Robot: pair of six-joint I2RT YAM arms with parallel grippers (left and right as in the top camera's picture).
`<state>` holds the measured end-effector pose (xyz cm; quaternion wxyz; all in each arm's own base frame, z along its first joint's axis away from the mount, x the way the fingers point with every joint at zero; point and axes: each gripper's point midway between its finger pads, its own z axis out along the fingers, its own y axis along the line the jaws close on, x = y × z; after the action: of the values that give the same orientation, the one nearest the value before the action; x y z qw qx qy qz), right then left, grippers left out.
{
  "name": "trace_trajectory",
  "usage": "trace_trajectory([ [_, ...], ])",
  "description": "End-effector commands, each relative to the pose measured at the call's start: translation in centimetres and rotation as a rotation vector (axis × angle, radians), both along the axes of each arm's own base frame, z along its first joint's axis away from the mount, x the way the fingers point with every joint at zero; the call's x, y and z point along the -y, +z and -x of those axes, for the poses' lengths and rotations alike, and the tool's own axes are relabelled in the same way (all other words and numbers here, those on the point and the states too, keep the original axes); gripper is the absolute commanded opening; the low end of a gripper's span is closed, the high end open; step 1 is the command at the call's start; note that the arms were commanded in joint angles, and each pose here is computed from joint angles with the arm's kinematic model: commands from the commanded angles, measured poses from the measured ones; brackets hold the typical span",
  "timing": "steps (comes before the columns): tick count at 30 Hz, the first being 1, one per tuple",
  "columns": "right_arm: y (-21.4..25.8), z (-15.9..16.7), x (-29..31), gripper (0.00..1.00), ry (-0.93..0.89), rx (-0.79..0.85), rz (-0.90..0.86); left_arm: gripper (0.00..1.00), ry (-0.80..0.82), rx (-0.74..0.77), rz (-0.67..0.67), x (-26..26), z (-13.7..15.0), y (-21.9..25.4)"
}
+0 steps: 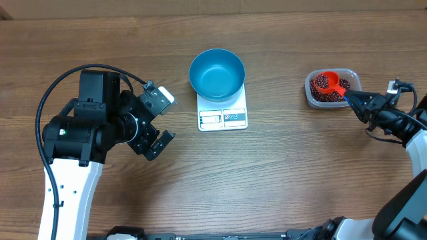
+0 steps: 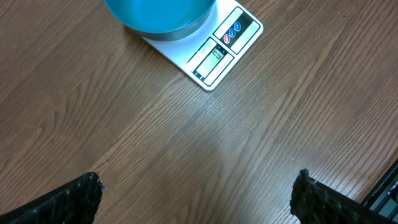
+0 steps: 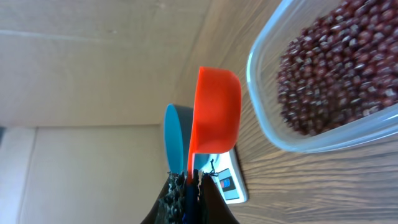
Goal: Scoop item into bowl and weigh 150g on scale
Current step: 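Lift the filled scoop and carry it over the teal bowl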
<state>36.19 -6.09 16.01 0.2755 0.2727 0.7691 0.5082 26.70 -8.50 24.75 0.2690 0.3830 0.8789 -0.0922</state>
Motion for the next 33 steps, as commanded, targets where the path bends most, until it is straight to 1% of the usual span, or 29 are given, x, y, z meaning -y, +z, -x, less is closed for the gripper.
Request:
trace_trajectory([
  [1,1.7,-0.2,-1.3,0.04,0.063,0.049,-0.058,0.99,0.014,-0.01,0.001,-0.2,0.0,-0.2],
  [9,1.9,-0.7,-5.3,0.04,0.166,0.037,-0.077,1.0,0.014,-0.01,0.001,-0.2,0.0,-0.2],
  [14,2.5,-1.3,-9.4,0.04,0.259,0.028,-0.105,1.0,0.014,-0.01,0.001,-0.2,0.0,-0.2],
  [18,3.6,-1.3,-12.2,0.03,0.344,0.058,-0.133,1.0,0.014,-0.01,0.001,-0.2,0.0,-0.2],
  [24,4.9,-1.4,-15.3,0.04,0.424,0.086,-0.155,1.0,0.014,-0.01,0.001,-0.2,0.0,-0.2],
  [29,5.6,-1.5,-17.3,0.03,0.475,0.135,-0.138,1.0,0.014,-0.01,0.001,-0.2,0.0,-0.2],
  [33,5.9,-2.2,-18.1,0.04,0.472,0.187,-0.09,1.0,0.014,-0.01,0.001,-0.2,0.0,-0.2],
])
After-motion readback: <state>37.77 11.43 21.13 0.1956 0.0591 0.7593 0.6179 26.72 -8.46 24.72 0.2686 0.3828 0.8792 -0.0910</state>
